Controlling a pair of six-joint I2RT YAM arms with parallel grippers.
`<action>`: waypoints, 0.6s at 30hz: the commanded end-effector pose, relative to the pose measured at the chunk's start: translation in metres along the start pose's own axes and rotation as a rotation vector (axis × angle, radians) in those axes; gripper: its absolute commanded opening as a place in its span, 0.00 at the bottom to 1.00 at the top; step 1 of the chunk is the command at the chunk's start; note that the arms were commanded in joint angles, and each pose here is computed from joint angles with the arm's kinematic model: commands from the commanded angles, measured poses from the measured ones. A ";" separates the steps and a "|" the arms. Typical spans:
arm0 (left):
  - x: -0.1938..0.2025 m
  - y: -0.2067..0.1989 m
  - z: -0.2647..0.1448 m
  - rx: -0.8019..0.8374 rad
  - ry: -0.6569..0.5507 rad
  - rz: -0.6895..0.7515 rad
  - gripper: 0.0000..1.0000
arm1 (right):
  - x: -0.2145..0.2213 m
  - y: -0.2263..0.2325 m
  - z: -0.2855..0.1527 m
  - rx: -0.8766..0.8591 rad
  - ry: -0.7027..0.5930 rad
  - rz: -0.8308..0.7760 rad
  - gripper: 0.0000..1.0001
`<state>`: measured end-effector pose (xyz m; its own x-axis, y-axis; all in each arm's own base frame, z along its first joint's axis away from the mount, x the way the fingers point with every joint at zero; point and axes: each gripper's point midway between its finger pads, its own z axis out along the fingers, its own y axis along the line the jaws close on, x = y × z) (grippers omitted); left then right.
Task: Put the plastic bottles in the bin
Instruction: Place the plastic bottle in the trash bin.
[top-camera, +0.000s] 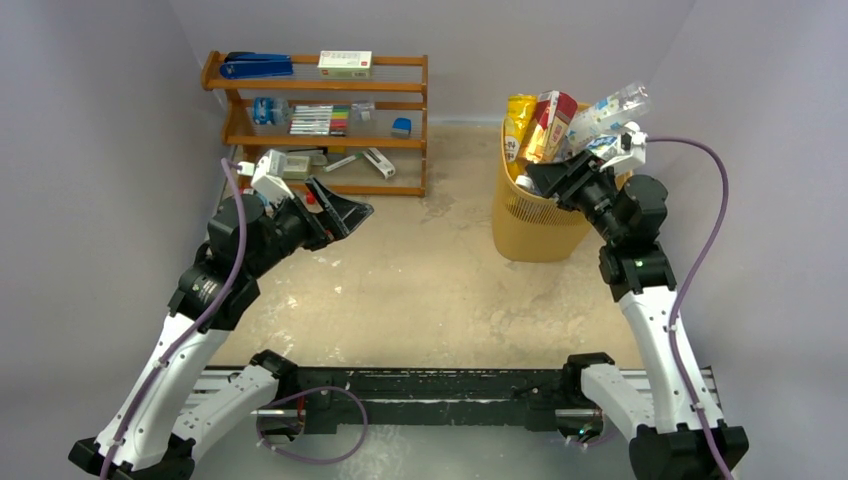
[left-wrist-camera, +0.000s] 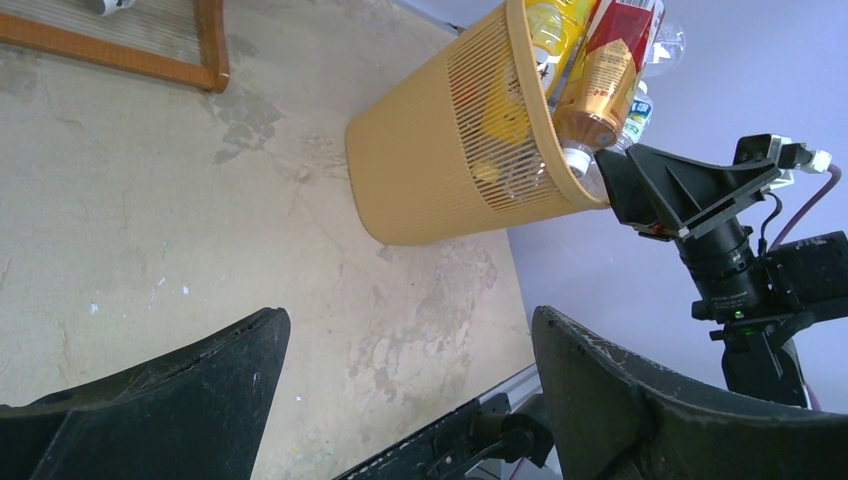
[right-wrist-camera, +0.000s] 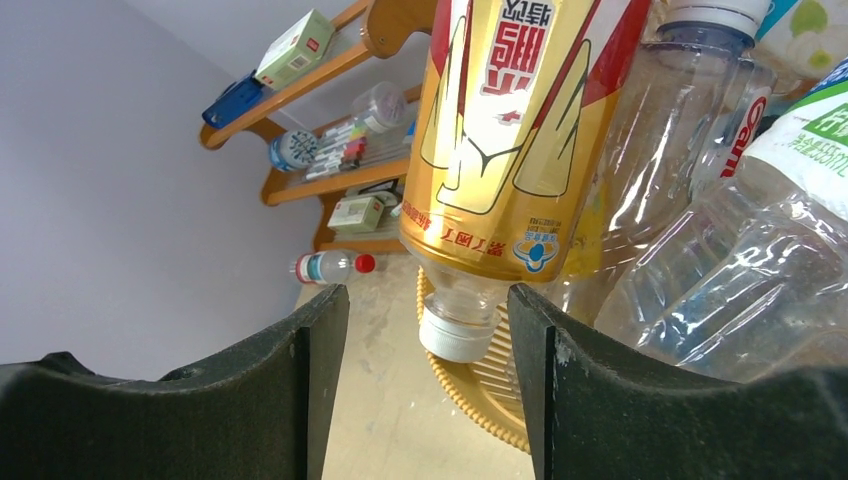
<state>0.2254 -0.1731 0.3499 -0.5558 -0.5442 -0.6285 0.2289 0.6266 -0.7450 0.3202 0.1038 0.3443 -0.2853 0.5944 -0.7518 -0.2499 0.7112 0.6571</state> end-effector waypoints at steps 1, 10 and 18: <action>-0.009 -0.008 0.001 0.031 -0.033 0.009 0.92 | -0.029 0.028 -0.009 -0.053 -0.052 -0.049 0.64; -0.001 0.011 0.019 -0.042 -0.001 -0.023 0.92 | -0.044 0.037 -0.030 -0.021 -0.100 -0.100 0.71; 0.005 0.053 0.045 -0.212 -0.005 -0.039 0.94 | -0.050 0.081 -0.035 -0.213 -0.055 -0.197 0.71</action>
<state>0.2525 -0.1754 0.3088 -0.5946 -0.5359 -0.5994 0.1070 0.6862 -0.7195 0.2924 0.1029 0.4016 -0.2103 0.5401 -0.8149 -0.3368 0.7425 0.5790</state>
